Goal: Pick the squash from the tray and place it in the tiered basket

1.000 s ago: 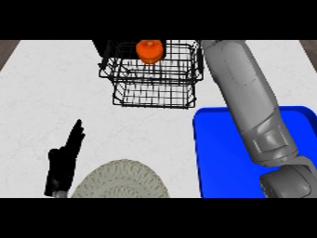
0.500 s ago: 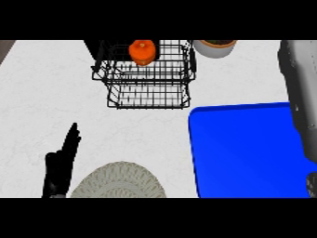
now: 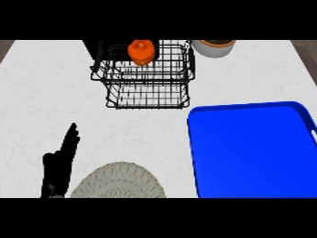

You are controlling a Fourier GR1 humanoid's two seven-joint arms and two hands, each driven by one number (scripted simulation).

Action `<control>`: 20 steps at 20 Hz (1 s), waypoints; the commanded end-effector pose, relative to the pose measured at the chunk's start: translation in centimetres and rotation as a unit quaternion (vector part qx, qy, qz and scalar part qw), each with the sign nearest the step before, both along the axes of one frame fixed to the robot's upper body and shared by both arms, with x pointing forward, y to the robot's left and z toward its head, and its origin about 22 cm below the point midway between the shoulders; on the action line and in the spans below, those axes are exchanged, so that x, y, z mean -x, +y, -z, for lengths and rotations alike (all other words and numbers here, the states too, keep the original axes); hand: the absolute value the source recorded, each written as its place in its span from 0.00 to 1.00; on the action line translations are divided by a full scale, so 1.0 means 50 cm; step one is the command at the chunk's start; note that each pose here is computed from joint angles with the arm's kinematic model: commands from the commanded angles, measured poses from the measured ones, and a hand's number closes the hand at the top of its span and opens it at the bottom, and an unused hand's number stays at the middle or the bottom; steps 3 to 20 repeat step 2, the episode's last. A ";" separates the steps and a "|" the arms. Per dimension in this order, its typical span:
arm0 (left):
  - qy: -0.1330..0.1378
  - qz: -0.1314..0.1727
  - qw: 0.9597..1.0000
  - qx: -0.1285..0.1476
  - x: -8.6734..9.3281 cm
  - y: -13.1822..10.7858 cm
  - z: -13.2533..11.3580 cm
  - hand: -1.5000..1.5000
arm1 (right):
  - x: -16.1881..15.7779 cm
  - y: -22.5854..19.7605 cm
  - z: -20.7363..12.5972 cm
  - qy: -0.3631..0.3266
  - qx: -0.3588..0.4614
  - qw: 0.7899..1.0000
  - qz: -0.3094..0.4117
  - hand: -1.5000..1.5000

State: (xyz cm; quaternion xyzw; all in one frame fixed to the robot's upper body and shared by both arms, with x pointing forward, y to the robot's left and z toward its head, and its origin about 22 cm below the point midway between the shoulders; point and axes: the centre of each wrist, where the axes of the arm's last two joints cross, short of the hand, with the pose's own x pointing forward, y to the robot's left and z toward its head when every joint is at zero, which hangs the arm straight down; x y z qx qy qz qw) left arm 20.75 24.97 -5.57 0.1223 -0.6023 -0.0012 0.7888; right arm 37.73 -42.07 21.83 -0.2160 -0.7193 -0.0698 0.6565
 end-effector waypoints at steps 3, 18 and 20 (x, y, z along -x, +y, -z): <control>0.006 0.001 1.000 0.003 -0.004 0.030 0.027 0.50 | 0.102 -0.145 -0.028 -0.001 0.000 1.000 -0.031 0.00; 0.006 0.001 1.000 0.003 -0.004 0.030 0.027 0.50 | 0.102 -0.145 -0.028 -0.001 0.000 1.000 -0.031 0.00; 0.006 0.001 1.000 0.003 -0.004 0.030 0.027 0.50 | 0.102 -0.145 -0.028 -0.001 0.000 1.000 -0.031 0.00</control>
